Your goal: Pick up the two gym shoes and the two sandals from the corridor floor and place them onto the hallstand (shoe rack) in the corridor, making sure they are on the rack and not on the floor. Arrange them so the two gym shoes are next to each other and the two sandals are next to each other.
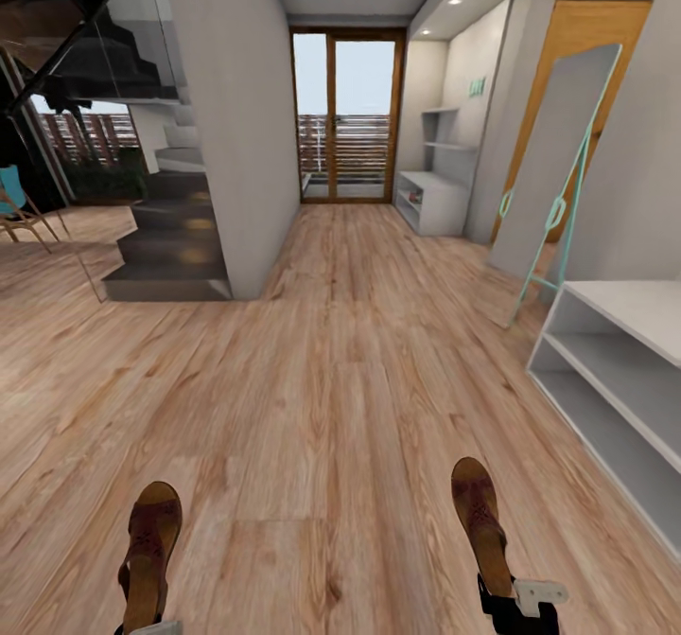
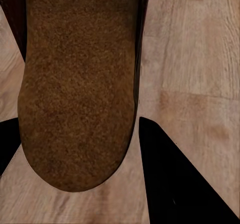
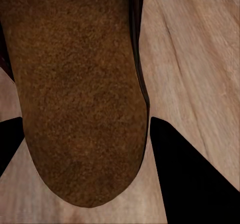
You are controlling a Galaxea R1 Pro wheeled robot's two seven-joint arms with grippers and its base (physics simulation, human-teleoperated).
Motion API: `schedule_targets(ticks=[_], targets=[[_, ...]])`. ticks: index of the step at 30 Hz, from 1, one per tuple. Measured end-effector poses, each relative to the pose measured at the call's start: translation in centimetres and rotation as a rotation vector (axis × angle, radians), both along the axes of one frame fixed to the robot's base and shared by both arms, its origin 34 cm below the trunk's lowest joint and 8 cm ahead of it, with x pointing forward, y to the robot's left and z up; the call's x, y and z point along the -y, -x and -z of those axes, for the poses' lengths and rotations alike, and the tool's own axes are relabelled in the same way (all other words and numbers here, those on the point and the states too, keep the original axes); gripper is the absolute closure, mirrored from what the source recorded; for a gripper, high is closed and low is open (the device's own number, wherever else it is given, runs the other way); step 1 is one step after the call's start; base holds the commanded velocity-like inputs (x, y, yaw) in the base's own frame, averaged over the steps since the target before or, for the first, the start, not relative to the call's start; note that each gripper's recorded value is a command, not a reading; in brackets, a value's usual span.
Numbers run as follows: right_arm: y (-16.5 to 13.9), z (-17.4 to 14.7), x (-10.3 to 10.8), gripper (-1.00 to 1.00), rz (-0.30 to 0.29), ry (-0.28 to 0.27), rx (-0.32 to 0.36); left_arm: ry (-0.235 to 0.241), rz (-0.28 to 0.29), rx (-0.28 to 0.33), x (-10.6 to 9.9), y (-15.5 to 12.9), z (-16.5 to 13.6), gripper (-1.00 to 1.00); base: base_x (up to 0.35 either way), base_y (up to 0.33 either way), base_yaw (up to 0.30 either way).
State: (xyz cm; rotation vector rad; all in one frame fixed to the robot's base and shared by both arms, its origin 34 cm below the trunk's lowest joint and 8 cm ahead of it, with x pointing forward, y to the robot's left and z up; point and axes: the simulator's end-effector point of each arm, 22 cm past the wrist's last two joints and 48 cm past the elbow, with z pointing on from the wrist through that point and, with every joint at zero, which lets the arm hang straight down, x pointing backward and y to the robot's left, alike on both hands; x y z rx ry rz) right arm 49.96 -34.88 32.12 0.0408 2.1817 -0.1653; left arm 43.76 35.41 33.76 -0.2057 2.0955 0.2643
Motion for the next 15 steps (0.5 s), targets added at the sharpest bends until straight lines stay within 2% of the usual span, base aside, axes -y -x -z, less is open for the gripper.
schedule_targets(ticks=[8,15], targets=[[-0.26,-0.38,-0.01,1.0,0.0,0.0,0.009,0.0,0.0,0.01,-0.02,-0.25,-0.34,1.0,0.339,0.0,0.156],[-0.54,-0.8,0.0,1.0,0.0,0.0,0.02,-0.001,0.0,0.021,-0.05,-0.52,-0.69,1.0,0.339,0.0,0.023]])
